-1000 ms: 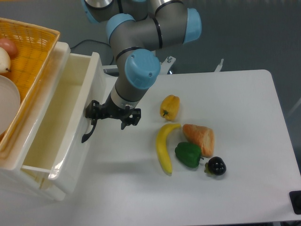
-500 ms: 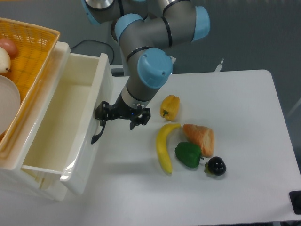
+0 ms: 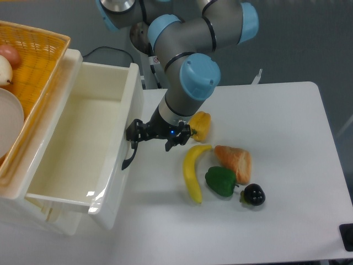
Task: Slide the top white drawer open
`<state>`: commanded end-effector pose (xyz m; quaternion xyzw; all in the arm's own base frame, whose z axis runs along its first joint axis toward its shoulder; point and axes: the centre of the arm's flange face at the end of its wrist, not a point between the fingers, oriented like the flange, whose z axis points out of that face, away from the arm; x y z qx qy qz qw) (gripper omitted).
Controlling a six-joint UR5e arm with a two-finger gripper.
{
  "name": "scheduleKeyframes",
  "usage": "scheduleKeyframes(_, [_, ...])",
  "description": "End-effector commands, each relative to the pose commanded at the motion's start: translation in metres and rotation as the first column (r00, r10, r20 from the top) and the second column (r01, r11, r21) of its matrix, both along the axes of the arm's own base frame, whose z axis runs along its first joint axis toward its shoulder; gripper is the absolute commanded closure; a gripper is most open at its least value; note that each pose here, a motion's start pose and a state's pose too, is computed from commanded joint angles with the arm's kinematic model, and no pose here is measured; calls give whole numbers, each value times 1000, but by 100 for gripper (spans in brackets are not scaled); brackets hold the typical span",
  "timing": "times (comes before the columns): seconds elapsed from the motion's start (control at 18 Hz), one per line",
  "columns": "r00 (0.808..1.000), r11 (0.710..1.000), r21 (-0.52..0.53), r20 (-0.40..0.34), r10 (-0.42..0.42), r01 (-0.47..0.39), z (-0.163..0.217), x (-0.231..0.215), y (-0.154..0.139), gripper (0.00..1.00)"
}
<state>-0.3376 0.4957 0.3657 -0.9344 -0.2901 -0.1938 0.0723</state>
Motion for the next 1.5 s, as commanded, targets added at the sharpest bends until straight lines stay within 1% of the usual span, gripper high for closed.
scheduleKeyframes(0.22, [1000,1000,1,-1,2,-2,1,-1,0,0])
scheduleKeyframes(0.33, [1000,1000,8,-3,16,-16,5,-7,-4,0])
scheduleKeyframes(0.94, [1000,1000,6,7,19,-19,2,-9,-4,0])
scheduleKeyframes(1.17, [998,999,14,46,35,-35,-9,-16,-4,0])
scheduleKeyframes(1.5, [997,998,29,51,59,-60,-5,-26,-12,0])
